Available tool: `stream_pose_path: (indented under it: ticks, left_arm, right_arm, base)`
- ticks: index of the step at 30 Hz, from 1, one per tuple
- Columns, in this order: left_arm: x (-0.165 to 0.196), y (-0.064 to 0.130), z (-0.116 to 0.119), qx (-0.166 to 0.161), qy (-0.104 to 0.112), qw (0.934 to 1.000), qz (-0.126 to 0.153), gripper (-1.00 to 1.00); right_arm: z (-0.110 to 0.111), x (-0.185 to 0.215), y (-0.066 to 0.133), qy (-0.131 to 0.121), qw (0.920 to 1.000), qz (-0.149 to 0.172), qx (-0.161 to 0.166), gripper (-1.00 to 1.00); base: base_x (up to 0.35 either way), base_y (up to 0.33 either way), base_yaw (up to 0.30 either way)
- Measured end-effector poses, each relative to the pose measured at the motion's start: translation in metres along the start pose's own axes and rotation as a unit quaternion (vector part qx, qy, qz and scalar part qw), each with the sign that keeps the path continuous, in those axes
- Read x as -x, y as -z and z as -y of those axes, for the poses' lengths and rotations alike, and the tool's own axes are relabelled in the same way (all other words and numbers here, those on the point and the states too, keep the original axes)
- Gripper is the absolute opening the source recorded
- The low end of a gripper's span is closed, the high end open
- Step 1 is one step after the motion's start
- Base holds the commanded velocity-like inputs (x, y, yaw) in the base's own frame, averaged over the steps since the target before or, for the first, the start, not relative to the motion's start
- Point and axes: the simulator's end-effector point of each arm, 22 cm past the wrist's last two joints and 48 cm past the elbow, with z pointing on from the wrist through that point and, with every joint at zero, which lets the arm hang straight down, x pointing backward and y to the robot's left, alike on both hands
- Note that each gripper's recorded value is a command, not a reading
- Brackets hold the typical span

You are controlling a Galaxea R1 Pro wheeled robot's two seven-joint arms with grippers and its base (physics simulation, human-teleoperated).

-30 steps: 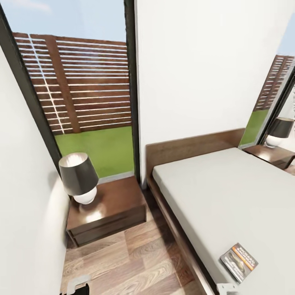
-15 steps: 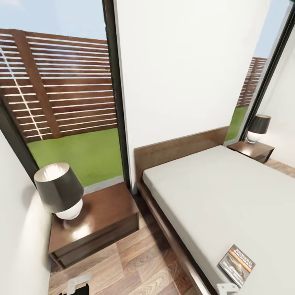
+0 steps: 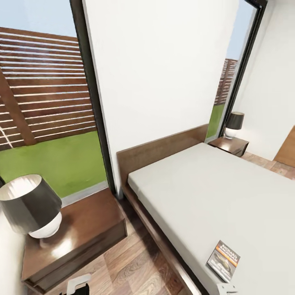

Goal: In the bedroom, move the book from the bed onto either nightstand, and place the two sandals side by side next to the bed.

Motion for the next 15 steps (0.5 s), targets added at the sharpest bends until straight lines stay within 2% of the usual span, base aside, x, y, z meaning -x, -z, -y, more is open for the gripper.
stream_pose_path:
  ticks: [15]
  left_arm:
    - [0.0006,0.0001,0.0,0.0,0.0,1.0,0.001,1.0]
  right_arm:
    - [0.0,0.0005,0.0002,0.0,1.0,0.001,0.0,1.0]
  base:
    - [0.116,0.001,-0.278]
